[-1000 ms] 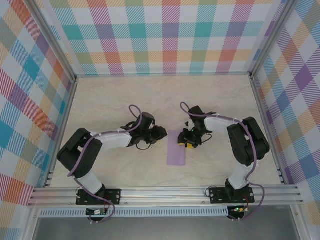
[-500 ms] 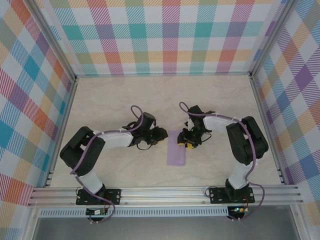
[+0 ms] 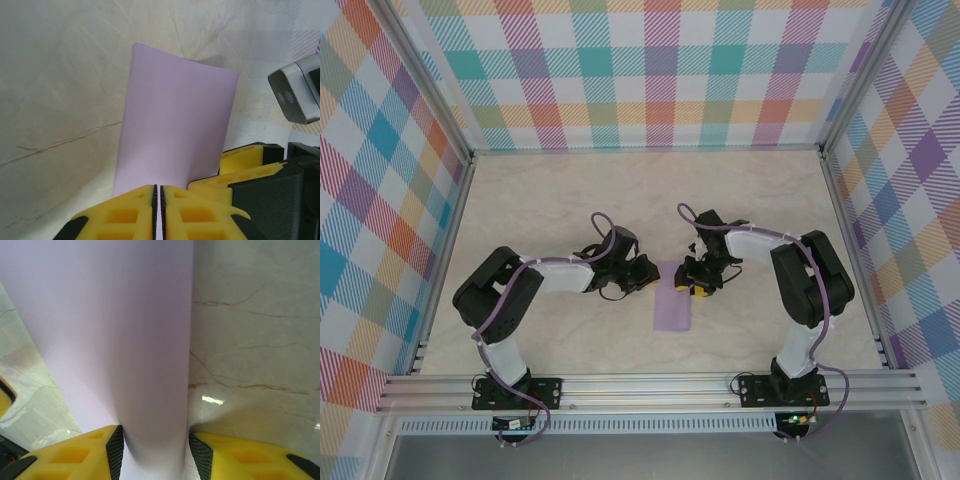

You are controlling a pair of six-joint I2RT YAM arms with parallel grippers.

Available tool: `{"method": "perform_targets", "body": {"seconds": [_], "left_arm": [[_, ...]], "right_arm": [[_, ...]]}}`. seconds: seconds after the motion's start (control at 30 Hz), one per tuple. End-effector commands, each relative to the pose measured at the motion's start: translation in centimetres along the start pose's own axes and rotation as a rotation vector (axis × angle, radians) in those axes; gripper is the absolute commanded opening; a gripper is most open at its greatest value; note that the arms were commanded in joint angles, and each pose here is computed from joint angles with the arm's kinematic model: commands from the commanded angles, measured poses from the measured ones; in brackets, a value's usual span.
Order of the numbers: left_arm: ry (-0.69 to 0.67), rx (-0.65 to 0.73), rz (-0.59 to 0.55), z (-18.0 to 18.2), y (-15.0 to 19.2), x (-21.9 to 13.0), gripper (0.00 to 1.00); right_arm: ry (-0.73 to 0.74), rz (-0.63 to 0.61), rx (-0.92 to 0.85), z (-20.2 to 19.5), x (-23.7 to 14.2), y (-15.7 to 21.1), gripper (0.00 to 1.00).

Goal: Fold a paper plane with a square sheet of paper (pick it up from the middle)
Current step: First fold in half a square sheet of paper at the center of the table, then hold the square sheet of paper at the center of the table.

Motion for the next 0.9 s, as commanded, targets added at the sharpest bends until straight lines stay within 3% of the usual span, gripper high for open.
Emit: {"method": "perform_targets", "body": {"seconds": [0.0, 0.33, 0.87], "left_arm": [[0.052, 0.031, 0.024, -1.4, 0.0, 0.8, 0.09], [0.010, 0.019, 0.058, -0.2, 0.7, 2.1, 0.01], [-0.056, 0.010, 0.085, 1.4, 1.4, 2.5, 0.00]], "right_arm": [[0.232, -0.014, -0.019, -5.1, 6.2, -0.6, 0.46], [0.238, -0.012, -0.020, -5.3, 6.5, -0.5, 0.46], [0.264, -0.005, -0.032, -5.5, 7.2, -0.4, 0.46]]}}
Point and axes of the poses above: each hand's point on the last joint's axis, 136 mm out from that joint toward the fingers, its own x axis out along the fingers, its own z axis along the line the jaws close on, y = z × x, the point moved 6 cm from there along -x, back along the fingers, and after that the axes turned 8 degrees about x, right-handed, at the moved point
